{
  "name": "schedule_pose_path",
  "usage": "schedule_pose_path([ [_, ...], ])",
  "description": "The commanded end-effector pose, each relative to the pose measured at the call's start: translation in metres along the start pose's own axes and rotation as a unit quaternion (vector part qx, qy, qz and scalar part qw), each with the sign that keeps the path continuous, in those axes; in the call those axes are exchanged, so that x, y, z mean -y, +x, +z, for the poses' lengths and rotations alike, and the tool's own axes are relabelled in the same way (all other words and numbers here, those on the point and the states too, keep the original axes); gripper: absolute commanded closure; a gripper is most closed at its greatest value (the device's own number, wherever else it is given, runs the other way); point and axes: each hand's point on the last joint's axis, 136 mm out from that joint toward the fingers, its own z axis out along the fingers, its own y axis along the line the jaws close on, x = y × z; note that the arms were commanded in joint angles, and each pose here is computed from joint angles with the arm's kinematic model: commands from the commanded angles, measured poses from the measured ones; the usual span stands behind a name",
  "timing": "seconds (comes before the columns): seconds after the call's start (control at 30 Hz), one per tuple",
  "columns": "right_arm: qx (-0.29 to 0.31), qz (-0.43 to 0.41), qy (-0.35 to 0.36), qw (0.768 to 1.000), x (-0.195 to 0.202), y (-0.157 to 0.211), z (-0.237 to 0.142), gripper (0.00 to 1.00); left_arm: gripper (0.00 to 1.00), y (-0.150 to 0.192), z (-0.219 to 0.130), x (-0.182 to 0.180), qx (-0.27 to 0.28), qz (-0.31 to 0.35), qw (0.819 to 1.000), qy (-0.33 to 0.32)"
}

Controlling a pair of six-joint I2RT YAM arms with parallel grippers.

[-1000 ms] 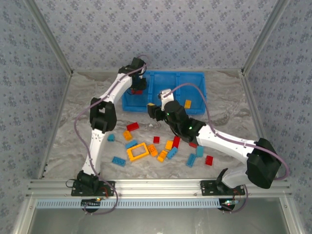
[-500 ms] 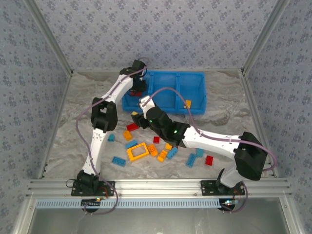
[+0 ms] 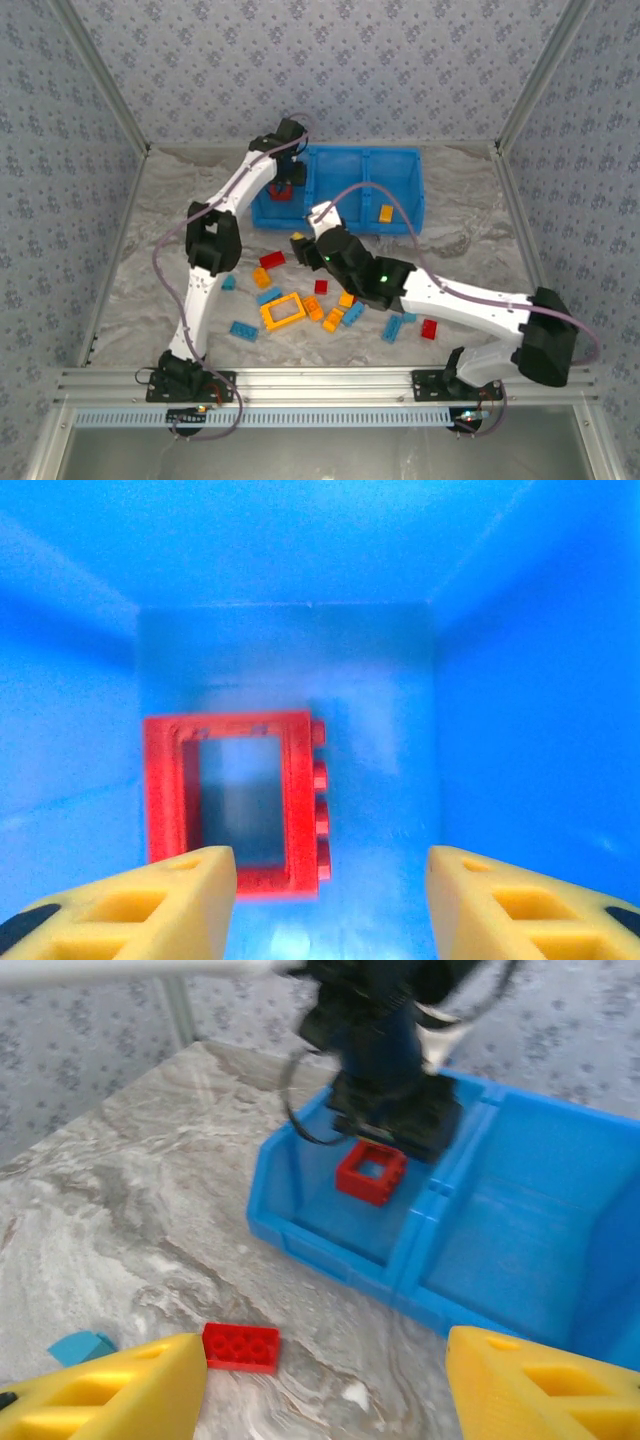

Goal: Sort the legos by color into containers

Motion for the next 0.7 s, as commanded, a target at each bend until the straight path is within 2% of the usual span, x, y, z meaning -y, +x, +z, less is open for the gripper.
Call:
schedule_pose_path([
  [0.0, -0.101, 0.053, 0.148, 0.982, 0.071, 0.042, -0.033, 0.33, 0.41, -0.038, -0.119, 0.010, 0.114, -0.043, 0.992, 0.030],
  [0.13, -0.222, 0.069, 0.207, 0.950, 0.110, 0.106, -0.070, 0.31, 0.35, -0.004, -0.187, 0.029, 0.169, -0.062, 0.980, 0.083],
  [0.23, -0.289, 0.087, 0.214, 0.929, 0.128, 0.150, -0.094, 0.29, 0.29, 0.047, -0.228, 0.042, 0.187, -0.063, 0.974, 0.111],
  [0.33, -0.339, 0.125, 0.187, 0.914, 0.135, 0.182, -0.105, 0.26, 0.28, 0.106, -0.254, 0.051, 0.176, -0.059, 0.972, 0.147],
  [0.5, -0.413, 0.176, 0.162, 0.879, 0.147, 0.222, -0.104, 0.25, 0.27, 0.204, -0.287, 0.076, 0.158, -0.002, 0.964, 0.216],
  [0.67, -0.440, 0.187, 0.155, 0.865, 0.152, 0.238, -0.091, 0.28, 0.26, 0.275, -0.304, 0.094, 0.151, 0.048, 0.951, 0.267],
])
